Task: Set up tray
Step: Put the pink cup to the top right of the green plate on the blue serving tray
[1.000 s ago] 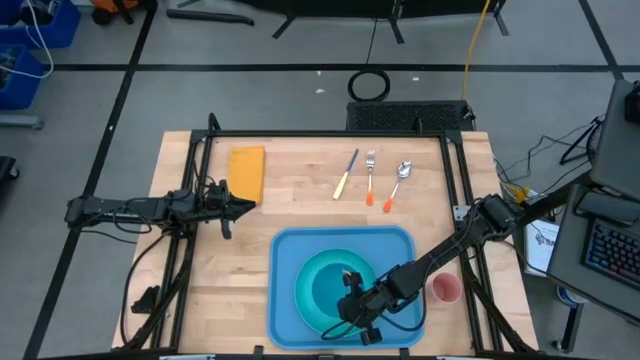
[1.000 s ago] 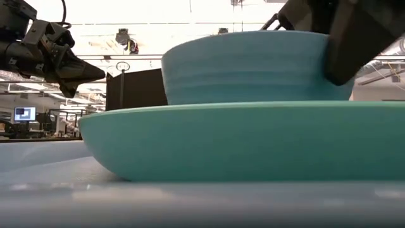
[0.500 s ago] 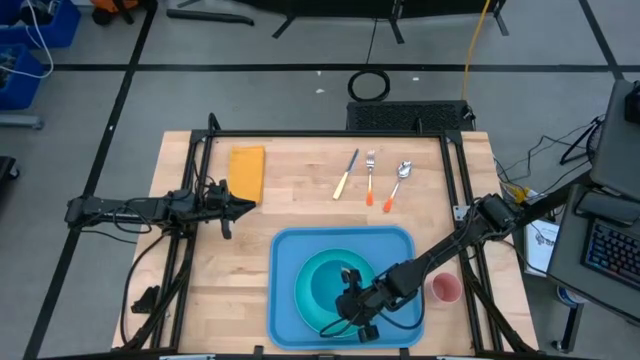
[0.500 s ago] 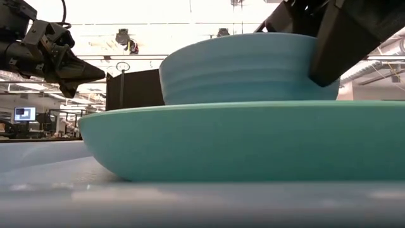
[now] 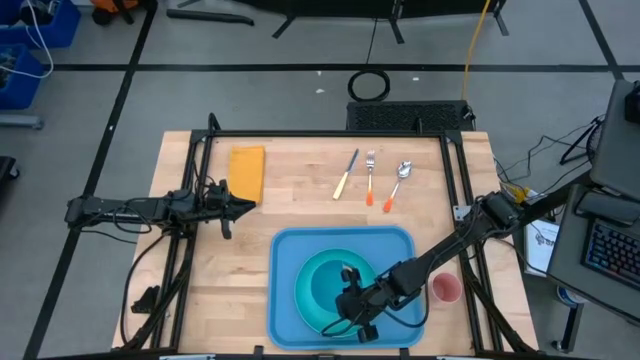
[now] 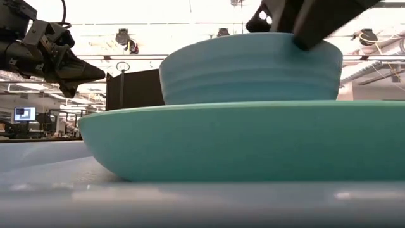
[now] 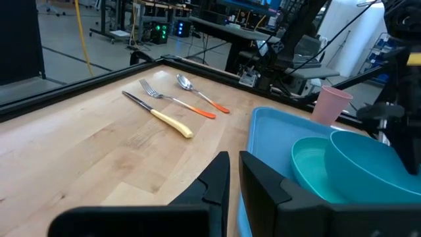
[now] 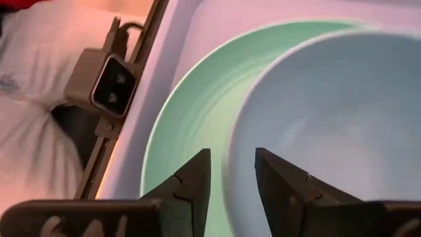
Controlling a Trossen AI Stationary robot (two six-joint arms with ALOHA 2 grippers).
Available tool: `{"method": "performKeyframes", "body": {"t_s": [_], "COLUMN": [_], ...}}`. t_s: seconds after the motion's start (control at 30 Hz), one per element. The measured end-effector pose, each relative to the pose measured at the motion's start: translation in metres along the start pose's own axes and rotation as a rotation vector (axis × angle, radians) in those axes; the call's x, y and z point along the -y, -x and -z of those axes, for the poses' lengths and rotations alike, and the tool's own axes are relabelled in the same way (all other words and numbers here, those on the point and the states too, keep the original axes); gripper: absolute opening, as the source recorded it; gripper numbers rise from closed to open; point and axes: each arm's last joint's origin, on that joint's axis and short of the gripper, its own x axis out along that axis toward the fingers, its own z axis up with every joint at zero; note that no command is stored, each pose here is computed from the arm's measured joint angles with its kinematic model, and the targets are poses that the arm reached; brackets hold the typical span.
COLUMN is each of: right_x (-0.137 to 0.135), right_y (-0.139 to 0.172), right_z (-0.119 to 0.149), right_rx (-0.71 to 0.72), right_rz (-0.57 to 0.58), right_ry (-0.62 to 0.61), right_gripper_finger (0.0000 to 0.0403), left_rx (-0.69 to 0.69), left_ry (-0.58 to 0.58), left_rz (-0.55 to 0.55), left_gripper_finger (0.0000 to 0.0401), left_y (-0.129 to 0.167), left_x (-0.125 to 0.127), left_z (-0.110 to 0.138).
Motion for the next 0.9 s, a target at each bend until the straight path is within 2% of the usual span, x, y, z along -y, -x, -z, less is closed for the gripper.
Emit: {"method": "performKeyframes", "body": {"t_s": [0.17,0.37,0.5,0.8,0.9], "right_x": [-0.001,0.001,0.001,-0.011,-0.020], "right_y": [0.007,0.007,0.012,0.046,0.062], "right_z": [-0.003,-0.005,-0.007,-0.017,-0.020], "right_rx": [0.027,0.071,0.084,0.164,0.231], "right_rz": [0.016,0.106,0.101,0.032,0.071], "right_ry": [0.005,-0.012,0.017,0.025,0.081], "right_gripper_finger": [0.0116,0.0161,0.0185,0.0198,0.0199], "left_rx": [0.000,0.000,0.000,0.000,0.000], "left_ry": [0.000,0.000,0.001,0.001,0.001], "left_rz": [0.000,0.000,0.000,0.001,0.001], "left_gripper_finger": [0.0037,0.0037,0.0037,0.0037,0.0037], "left_y": [0.000,0.000,0.000,0.000,0.000], "left_x": [0.000,0.000,0.000,0.000,0.000], "left_z": [0.000,0.000,0.000,0.000,0.000]}}
